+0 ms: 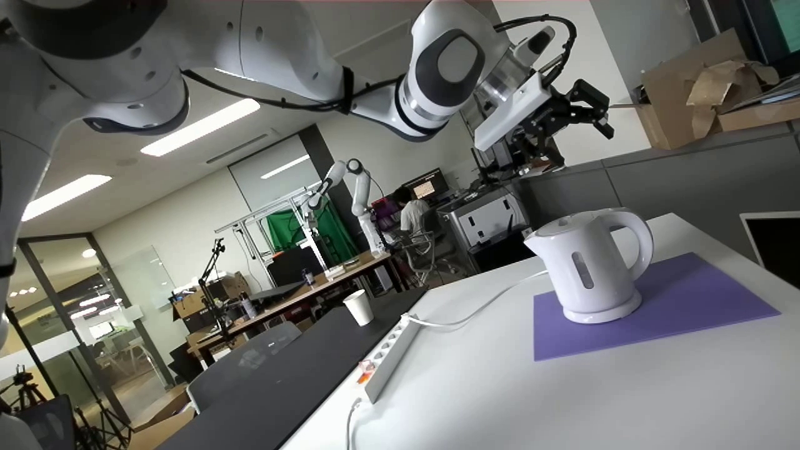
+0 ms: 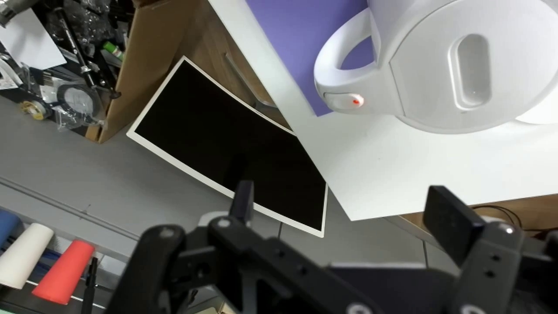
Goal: Press the button on the kettle
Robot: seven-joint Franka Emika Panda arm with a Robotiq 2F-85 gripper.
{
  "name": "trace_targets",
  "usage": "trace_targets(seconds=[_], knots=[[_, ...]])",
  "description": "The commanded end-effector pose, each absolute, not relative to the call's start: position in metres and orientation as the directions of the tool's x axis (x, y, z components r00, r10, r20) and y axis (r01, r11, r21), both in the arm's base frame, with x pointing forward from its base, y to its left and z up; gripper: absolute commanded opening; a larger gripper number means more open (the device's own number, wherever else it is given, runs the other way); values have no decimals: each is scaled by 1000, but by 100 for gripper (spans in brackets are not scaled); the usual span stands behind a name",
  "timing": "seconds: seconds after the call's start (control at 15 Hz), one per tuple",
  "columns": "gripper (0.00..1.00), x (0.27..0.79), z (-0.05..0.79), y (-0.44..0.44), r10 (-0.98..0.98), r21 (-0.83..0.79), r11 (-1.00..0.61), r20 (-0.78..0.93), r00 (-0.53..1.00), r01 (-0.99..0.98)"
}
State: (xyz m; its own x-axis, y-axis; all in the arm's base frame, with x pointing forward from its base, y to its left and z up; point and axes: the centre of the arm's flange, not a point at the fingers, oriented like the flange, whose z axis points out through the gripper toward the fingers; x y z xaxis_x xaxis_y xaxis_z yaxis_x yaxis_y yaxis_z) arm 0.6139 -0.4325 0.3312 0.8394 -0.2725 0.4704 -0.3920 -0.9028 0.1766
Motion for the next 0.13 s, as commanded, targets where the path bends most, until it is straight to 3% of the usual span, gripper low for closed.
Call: trace_targets(seconds=[0.0, 0.07], knots=[[100, 614, 331, -432, -273, 176, -903, 470, 840, -392], [100, 614, 331, -432, -273, 176, -903, 470, 840, -392]])
